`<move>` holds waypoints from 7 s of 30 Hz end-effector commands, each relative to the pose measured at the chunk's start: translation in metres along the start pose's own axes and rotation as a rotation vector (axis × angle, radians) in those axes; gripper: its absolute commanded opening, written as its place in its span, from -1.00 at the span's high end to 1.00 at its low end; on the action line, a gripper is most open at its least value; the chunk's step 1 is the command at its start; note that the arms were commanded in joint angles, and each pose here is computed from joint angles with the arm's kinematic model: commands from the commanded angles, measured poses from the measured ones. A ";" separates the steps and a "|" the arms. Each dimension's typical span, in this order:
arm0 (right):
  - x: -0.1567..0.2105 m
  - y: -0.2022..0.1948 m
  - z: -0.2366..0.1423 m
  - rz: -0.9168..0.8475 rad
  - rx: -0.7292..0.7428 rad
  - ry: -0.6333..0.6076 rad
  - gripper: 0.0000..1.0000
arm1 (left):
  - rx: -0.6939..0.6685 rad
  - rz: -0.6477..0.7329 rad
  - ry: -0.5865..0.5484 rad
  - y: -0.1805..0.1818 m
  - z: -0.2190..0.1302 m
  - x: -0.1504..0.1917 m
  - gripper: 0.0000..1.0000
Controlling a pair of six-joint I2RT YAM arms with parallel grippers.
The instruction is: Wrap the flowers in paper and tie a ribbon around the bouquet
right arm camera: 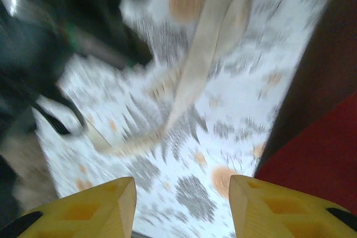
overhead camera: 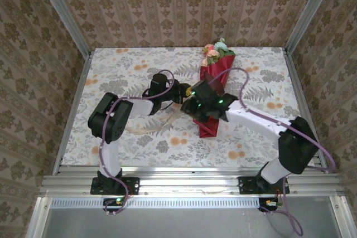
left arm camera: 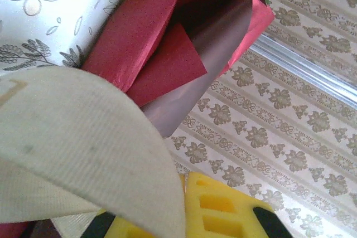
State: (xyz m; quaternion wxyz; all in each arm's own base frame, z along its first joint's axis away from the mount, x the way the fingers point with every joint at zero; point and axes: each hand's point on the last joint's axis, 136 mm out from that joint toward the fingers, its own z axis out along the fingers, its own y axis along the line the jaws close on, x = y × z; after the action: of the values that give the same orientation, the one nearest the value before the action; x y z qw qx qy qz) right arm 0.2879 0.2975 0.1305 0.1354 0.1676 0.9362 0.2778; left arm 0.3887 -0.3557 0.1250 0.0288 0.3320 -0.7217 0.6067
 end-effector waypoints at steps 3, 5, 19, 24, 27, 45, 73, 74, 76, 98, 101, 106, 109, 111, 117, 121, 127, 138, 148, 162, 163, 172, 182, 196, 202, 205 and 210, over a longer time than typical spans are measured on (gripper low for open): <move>0.030 0.002 0.043 -0.205 0.132 0.044 -0.04 | 0.000 -0.070 0.045 0.000 -0.002 -0.010 1.00; 0.031 0.009 0.054 -0.225 0.157 0.012 -0.10 | -0.010 -0.097 0.040 0.006 -0.004 -0.017 1.00; 0.015 -0.003 0.115 -0.148 0.360 -0.103 -0.13 | -0.028 -0.213 0.033 0.028 -0.004 -0.044 1.00; 0.013 -0.005 0.125 -0.135 0.371 -0.086 0.49 | -0.018 -0.223 0.016 0.026 -0.011 -0.056 1.00; 0.014 -0.006 0.120 -0.137 0.379 -0.078 0.89 | -0.016 -0.225 0.013 0.026 -0.012 -0.058 1.00; 0.034 -0.003 -0.007 -0.188 0.145 0.439 1.00 | -0.001 -0.205 0.025 0.015 -0.006 -0.048 1.00; -0.078 -0.111 -0.093 -0.125 0.250 0.359 1.00 | 0.002 -0.135 0.063 -0.011 0.012 -0.002 1.00; -0.084 -0.114 -0.091 -0.128 0.267 0.349 1.00 | 0.003 -0.130 0.066 -0.012 0.013 0.001 1.00; -0.097 -0.117 -0.086 -0.135 0.285 0.326 1.00 | 0.007 -0.126 0.070 -0.016 0.014 0.005 1.00; -0.119 -0.177 -0.048 -0.092 0.461 0.301 0.75 | 0.088 -0.080 0.098 -0.070 0.017 0.051 1.00; -0.125 -0.169 -0.048 -0.083 0.431 0.270 0.55 | 0.095 -0.079 0.112 -0.074 0.017 0.060 1.00; -0.133 -0.152 -0.060 -0.039 0.386 0.197 0.36 | 0.096 -0.086 0.117 -0.074 0.018 0.069 1.00; -0.138 -0.145 -0.070 0.027 0.369 0.124 0.31 | 0.101 -0.088 0.115 -0.075 0.017 0.072 1.00; -0.140 -0.141 -0.076 0.088 0.350 0.076 0.31 | 0.106 -0.085 0.112 -0.076 0.016 0.073 1.00; -0.143 -0.128 -0.081 0.335 0.278 -0.033 0.34 | 0.114 -0.082 0.108 -0.078 0.012 0.079 1.00; -0.141 -0.109 -0.067 0.544 0.194 -0.079 0.41 | 0.112 -0.084 0.106 -0.075 0.010 0.082 1.00; -0.132 -0.088 -0.033 0.785 0.187 -0.074 0.37 | 0.111 -0.093 0.101 -0.070 0.008 0.082 1.00; -0.147 -0.080 0.006 0.943 0.198 -0.096 0.27 | 0.109 -0.103 0.093 -0.061 0.003 0.080 1.00; -0.157 -0.088 0.014 0.973 0.207 -0.126 0.27 | 0.107 -0.110 0.089 -0.058 0.000 0.079 1.00; -0.173 -0.100 0.032 0.988 0.230 -0.159 0.27 | 0.106 -0.106 0.089 -0.057 -0.004 0.082 1.00; -0.173 -0.101 0.032 0.988 0.231 -0.162 0.29 | 0.107 -0.105 0.089 -0.058 -0.005 0.082 1.00; -0.179 -0.101 0.030 0.976 0.214 -0.194 0.64 | 0.105 -0.105 0.083 -0.055 -0.007 0.083 1.00; -0.174 -0.085 0.006 0.968 0.106 -0.197 1.00 | 0.098 -0.110 0.079 -0.048 -0.004 0.079 1.00; -0.159 -0.081 -0.003 0.962 -0.079 -0.126 1.00 | 0.043 -0.127 0.042 -0.022 0.004 0.055 0.95; -0.157 -0.071 -0.005 0.938 -0.178 -0.090 1.00 | -0.007 -0.143 0.011 -0.003 0.002 0.043 0.71; -0.151 -0.067 -0.003 0.933 -0.203 -0.055 1.00 | -0.037 -0.160 -0.015 0.007 0.000 0.038 0.57; -0.139 -0.075 -0.001 0.931 -0.205 -0.028 1.00 | -0.091 -0.189 -0.075 0.024 -0.010 0.029 0.27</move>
State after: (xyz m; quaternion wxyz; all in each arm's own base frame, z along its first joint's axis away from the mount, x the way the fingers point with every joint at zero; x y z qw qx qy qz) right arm 0.4021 0.1804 0.1020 0.0332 0.5681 0.7318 0.3752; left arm 0.3542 -0.3702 0.1321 0.0779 0.3980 -0.7061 0.5805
